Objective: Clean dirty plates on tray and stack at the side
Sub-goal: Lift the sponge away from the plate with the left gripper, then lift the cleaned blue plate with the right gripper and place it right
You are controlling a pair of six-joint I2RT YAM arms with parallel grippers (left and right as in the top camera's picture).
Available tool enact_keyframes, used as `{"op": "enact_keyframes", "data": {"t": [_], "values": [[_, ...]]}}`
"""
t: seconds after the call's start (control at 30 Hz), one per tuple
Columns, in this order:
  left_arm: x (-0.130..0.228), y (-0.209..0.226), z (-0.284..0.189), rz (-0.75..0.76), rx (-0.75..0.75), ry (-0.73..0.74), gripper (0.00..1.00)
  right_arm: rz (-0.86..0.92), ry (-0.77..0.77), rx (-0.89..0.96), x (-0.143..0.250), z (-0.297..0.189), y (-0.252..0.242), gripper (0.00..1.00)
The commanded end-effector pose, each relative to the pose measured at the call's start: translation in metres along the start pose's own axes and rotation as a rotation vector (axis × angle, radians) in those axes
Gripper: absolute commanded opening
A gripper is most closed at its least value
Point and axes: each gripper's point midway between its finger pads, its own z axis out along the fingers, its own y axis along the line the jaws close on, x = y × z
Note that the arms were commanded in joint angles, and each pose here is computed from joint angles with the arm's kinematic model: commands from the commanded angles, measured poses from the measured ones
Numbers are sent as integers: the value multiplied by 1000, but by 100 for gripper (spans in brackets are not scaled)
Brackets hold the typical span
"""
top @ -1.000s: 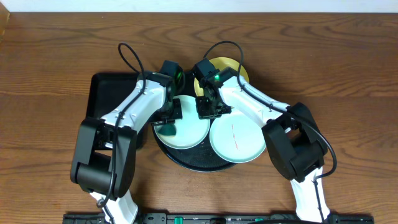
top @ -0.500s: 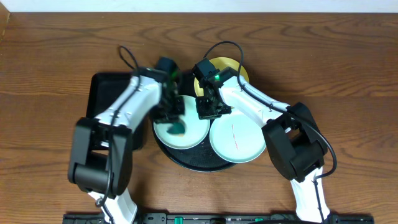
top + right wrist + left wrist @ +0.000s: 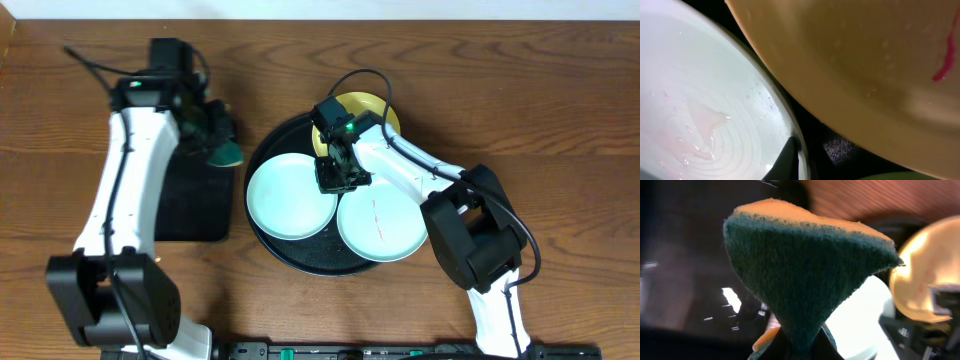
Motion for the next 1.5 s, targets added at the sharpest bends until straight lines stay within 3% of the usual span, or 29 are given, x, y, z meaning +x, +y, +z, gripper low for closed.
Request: {"op": "enact_keyframes", "data": {"t": [0.0,0.2,0.63,1.03,1.27,1.47], "values": [[-14,35,-14,-39,-91,-53,7,16,41,-7,11,13,1,1],[-22,81,-21,-151,-139,-62,7,-75,-10,-74,-3,-10,21,1],[-20,148,-35,-338,-186,-61,8,-271,-418,-33,-81,-103,74,1],[-17,158,-37,-367,-194,-54,7,-544,-878,131,-121,-152,149,1],[-17,158,-37,-366,-193,-54,8,-579,-1024,158,-127,-176,174,1],[-17,158,-37,-366,-193,-55,8,-714,-1187,199,-140,-210,194,1]]}}
